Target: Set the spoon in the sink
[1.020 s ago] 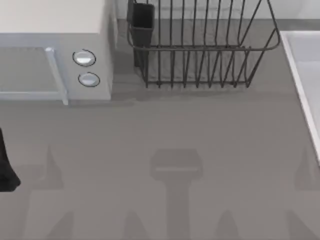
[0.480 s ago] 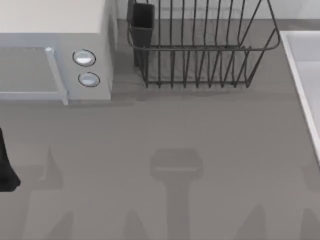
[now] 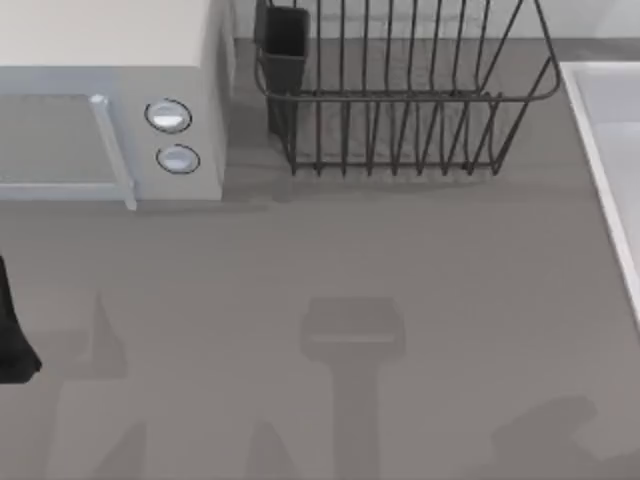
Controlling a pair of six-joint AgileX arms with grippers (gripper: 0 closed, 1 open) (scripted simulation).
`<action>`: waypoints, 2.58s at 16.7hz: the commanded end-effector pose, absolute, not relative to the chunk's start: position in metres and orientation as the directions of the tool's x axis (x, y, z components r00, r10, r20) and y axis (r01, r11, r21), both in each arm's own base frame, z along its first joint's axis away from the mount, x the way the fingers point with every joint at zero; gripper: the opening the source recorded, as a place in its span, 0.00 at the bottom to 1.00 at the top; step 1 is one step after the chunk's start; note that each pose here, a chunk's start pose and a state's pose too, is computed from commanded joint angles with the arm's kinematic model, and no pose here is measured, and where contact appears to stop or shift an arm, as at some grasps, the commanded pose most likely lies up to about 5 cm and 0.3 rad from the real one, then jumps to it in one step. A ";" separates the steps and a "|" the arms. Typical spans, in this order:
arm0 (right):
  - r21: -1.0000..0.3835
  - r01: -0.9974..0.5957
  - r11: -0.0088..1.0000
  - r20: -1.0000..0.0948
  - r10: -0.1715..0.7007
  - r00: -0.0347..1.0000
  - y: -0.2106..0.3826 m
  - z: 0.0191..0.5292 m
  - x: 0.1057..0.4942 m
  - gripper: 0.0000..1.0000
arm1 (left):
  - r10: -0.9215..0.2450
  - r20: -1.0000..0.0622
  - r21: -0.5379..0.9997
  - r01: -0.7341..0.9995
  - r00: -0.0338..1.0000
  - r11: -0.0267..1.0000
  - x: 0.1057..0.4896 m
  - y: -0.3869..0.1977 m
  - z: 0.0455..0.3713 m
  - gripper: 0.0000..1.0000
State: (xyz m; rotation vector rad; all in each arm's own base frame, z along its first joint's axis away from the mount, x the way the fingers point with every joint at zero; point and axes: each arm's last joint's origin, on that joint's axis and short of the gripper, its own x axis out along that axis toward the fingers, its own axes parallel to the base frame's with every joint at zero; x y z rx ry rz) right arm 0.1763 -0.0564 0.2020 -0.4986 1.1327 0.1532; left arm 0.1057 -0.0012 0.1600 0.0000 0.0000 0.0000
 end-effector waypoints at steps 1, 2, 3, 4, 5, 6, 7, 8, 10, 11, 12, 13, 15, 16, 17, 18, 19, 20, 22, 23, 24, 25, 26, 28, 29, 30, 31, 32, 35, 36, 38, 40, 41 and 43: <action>-0.265 -0.413 0.871 -0.929 -0.116 0.351 -0.064 0.201 0.184 1.00 | 0.000 0.000 0.000 0.000 1.000 1.000 0.106 -0.001 0.160 1.00; -0.224 -0.456 0.861 -0.954 -0.099 0.282 -0.071 0.200 0.191 1.00 | 0.000 0.000 0.000 0.000 1.000 1.000 0.106 -0.001 0.160 1.00; -0.183 -0.493 0.851 -0.972 -0.081 0.220 -0.078 0.199 0.198 1.00 | 0.000 0.000 0.000 0.000 1.000 1.000 0.106 -0.001 0.160 1.00; -0.143 -0.524 0.840 -0.984 -0.064 0.165 -0.085 0.198 0.203 1.00 | 0.000 0.000 0.000 0.000 1.000 1.000 0.106 -0.001 0.160 1.00; -0.105 -0.550 0.829 -0.992 -0.047 0.119 -0.091 0.198 0.209 1.00 | 0.000 0.000 0.000 0.000 1.000 1.000 0.106 -0.001 0.160 1.00; -0.071 -0.570 0.819 -0.996 -0.031 0.080 -0.097 0.196 0.213 1.00 | 0.000 0.000 0.000 0.000 1.000 1.000 0.106 -0.001 0.160 1.00; -0.042 -0.586 0.809 -0.999 -0.017 0.048 -0.101 0.195 0.217 1.00 | 0.000 0.000 0.000 0.000 1.000 1.000 0.106 -0.001 0.160 1.00; -0.019 -0.597 0.802 -1.000 -0.006 0.024 -0.105 0.194 0.220 1.00 | 0.000 0.000 0.000 0.000 1.000 1.000 0.106 -0.001 0.160 1.00; 0.000 -0.605 0.796 -1.000 0.003 0.004 -0.108 0.193 0.222 1.00 | 0.000 0.000 0.000 0.000 1.000 1.000 0.106 -0.001 0.160 1.00; 0.000 -0.605 0.796 -1.000 0.003 0.004 -0.108 0.193 0.222 1.00 | 0.000 0.000 0.000 0.000 1.000 1.000 0.106 -0.001 0.160 1.00; 0.000 -0.605 0.796 -1.000 0.003 0.004 -0.108 0.193 0.222 1.00 | 0.000 0.000 0.000 0.000 1.000 1.000 0.106 -0.001 0.160 1.00; 0.000 -0.605 0.796 -1.000 0.003 0.004 -0.108 0.193 0.222 1.00 | 0.000 0.000 0.000 0.000 1.000 1.000 0.106 -0.001 0.160 1.00; -0.002 -0.608 0.794 -1.000 0.002 0.007 -0.107 0.192 0.223 1.00 | 0.000 0.000 0.000 0.000 1.000 1.000 0.106 -0.001 0.160 1.00; 0.000 -0.607 0.795 -1.000 0.003 0.005 -0.107 0.189 0.223 1.00 | 0.000 0.000 0.000 0.000 1.000 1.000 0.106 -0.001 0.160 1.00; 0.002 -0.606 0.796 -1.000 0.004 0.003 -0.108 0.183 0.224 1.00 | 0.000 0.000 0.000 0.000 1.000 1.000 0.106 -0.001 0.160 1.00; 0.002 -0.605 0.796 -1.000 0.004 0.002 -0.108 0.175 0.225 1.00 | 0.000 0.000 0.000 0.000 1.000 1.000 0.106 -0.001 0.160 1.00; 0.001 -0.605 0.796 -1.000 0.004 0.003 -0.109 0.165 0.226 1.00 | 0.000 0.000 0.000 0.000 1.000 1.000 0.106 -0.001 0.160 1.00; -0.002 -0.605 0.796 -1.000 0.002 0.006 -0.110 0.153 0.227 1.00 | 0.000 0.000 0.000 0.000 1.000 1.000 0.106 -0.001 0.160 1.00; -0.011 -0.605 0.796 -1.000 -0.002 0.016 -0.110 0.128 0.228 1.00 | 0.000 0.000 0.000 0.000 1.000 1.000 0.106 -0.001 0.160 1.00; -0.012 -0.605 0.796 -1.000 -0.002 0.016 -0.110 0.117 0.227 1.00 | 0.000 0.000 0.000 0.000 1.000 1.000 0.106 -0.001 0.160 1.00; -0.009 -0.605 0.796 -1.000 -0.001 0.014 -0.109 0.108 0.226 1.00 | 0.000 0.000 0.000 0.000 1.000 1.000 0.106 -0.001 0.160 1.00; -0.005 -0.605 0.796 -1.000 0.001 0.010 -0.109 0.100 0.225 1.00 | 0.000 0.000 0.000 0.000 1.000 1.000 0.106 -0.001 0.160 1.00; -0.002 -0.606 0.796 -1.000 0.003 0.006 -0.108 0.095 0.224 1.00 | 0.000 0.000 0.000 0.000 1.000 1.000 0.106 -0.001 0.160 1.00; 0.000 -0.605 0.796 -1.000 0.003 0.004 -0.108 0.093 0.223 1.00 | 0.000 0.000 0.000 0.000 1.000 1.000 0.106 -0.001 0.160 1.00; 0.000 -0.605 0.796 -1.000 0.003 0.004 -0.108 0.093 0.223 1.00 | 0.000 0.000 0.000 0.000 1.000 1.000 0.106 -0.001 0.160 1.00; 0.000 -0.605 0.796 -1.000 0.003 0.004 -0.108 0.093 0.223 1.00 | 0.000 0.000 0.000 0.000 1.000 1.000 0.106 -0.001 0.160 1.00; 0.000 -0.605 0.796 -1.000 0.003 0.004 -0.108 0.093 0.223 1.00 | 0.000 0.000 0.000 0.000 1.000 1.000 0.106 -0.001 0.160 1.00; 0.000 -0.605 0.796 -1.000 0.003 0.004 -0.108 0.093 0.223 0.92 | 0.000 0.000 0.000 0.000 1.000 1.000 0.106 -0.001 0.160 1.00; 0.000 -0.605 0.796 -1.000 0.003 0.004 -0.108 0.093 0.223 0.70 | 0.000 0.000 0.000 0.000 1.000 1.000 0.106 -0.001 0.160 1.00; 0.000 -0.605 0.796 -1.000 0.003 0.004 -0.108 0.093 0.223 0.62 | 0.000 0.000 0.000 0.000 1.000 1.000 0.106 -0.001 0.160 1.00; 0.000 -0.605 0.796 -1.000 0.003 0.004 -0.108 0.093 0.223 0.47 | 0.000 0.000 0.000 0.000 1.000 1.000 0.106 -0.001 0.160 1.00; 0.000 -0.605 0.796 -1.000 0.003 0.004 -0.108 0.093 0.223 0.32 | 0.000 0.000 0.000 0.000 1.000 1.000 0.106 -0.001 0.160 1.00; 0.000 -0.605 0.796 -1.000 0.003 0.004 -0.108 0.093 0.223 0.25 | 0.000 0.000 0.000 0.000 1.000 1.000 0.106 -0.001 0.160 1.00; 0.000 -0.605 0.796 -1.000 0.003 0.004 -0.108 0.093 0.223 0.10 | 0.000 0.000 0.000 0.000 1.000 1.000 0.106 -0.001 0.160 1.00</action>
